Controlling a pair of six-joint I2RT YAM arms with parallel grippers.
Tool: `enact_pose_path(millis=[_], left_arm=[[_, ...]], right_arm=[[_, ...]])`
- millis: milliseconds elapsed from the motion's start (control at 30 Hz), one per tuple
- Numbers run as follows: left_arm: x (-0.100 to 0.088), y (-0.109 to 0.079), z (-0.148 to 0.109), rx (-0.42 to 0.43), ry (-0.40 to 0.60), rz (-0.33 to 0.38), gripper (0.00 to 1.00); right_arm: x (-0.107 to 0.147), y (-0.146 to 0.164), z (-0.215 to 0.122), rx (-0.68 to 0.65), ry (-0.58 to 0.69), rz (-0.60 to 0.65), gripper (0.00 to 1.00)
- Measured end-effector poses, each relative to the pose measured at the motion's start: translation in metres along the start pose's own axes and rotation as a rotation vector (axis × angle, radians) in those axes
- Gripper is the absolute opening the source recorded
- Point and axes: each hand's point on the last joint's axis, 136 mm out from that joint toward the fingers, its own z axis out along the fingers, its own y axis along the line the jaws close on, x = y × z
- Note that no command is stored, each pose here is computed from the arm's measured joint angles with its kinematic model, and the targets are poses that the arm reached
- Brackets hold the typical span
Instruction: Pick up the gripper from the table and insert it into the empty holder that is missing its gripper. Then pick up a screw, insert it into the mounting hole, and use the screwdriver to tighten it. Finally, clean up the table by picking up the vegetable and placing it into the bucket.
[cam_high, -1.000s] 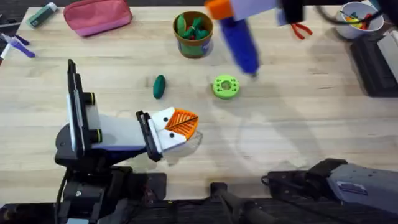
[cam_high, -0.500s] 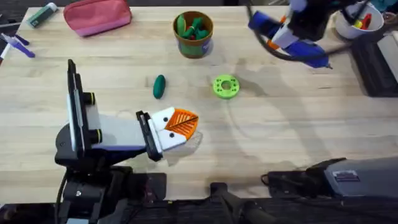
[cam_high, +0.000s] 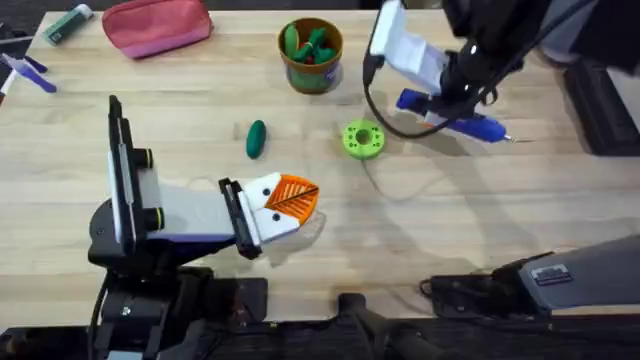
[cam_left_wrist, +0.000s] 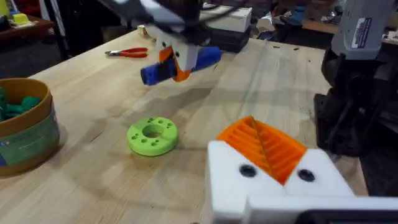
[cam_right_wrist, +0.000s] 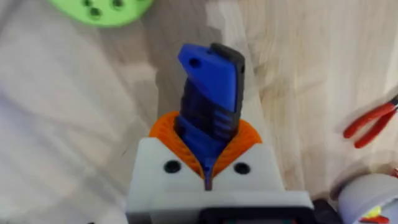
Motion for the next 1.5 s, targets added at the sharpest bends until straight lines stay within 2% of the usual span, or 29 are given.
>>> enact_pose_path(millis=[200, 467, 500, 667, 700, 733, 967, 1067, 1267, 1500], left_arm=[[0.000, 0.000, 0.000, 0.000, 0.000, 0.000, 0.017], [0.000, 0.000, 0.000, 0.000, 0.000, 0.000, 0.017], [0.000, 0.000, 0.000, 0.000, 0.000, 0.000, 0.017], [0.000, 0.000, 0.000, 0.000, 0.000, 0.000, 0.017], [0.000, 0.000, 0.000, 0.000, 0.000, 0.000, 0.017], [0.000, 0.000, 0.000, 0.000, 0.000, 0.000, 0.017], [0.000, 0.000, 0.000, 0.000, 0.000, 0.000, 0.017], [0.000, 0.000, 0.000, 0.000, 0.000, 0.000, 0.017], [0.000, 0.000, 0.000, 0.000, 0.000, 0.000, 0.017], [0.000, 0.000, 0.000, 0.000, 0.000, 0.000, 0.017]], right_arm=[[0.019, 0.001, 0.033, 0.026, 0.010, 0.046, 0.029], [0.026, 0.000, 0.037, 0.024, 0.015, 0.068, 0.042], [0.026, 0.000, 0.037, 0.021, 0.013, 0.069, 0.130], [0.026, 0.000, 0.037, 0.021, 0.011, 0.064, 0.847], [0.026, 0.000, 0.037, 0.021, 0.011, 0.063, 0.955], [0.026, 0.000, 0.037, 0.021, 0.010, 0.065, 0.983], [0.023, 0.002, 0.037, 0.012, -0.004, 0.085, 0.992], [0.018, -0.001, 0.036, 0.017, -0.029, 0.142, 0.992], [0.011, -0.013, 0.019, 0.064, -0.096, 0.409, 0.992], [0.000, -0.047, -0.045, 0.151, -0.245, 0.782, 0.994]])
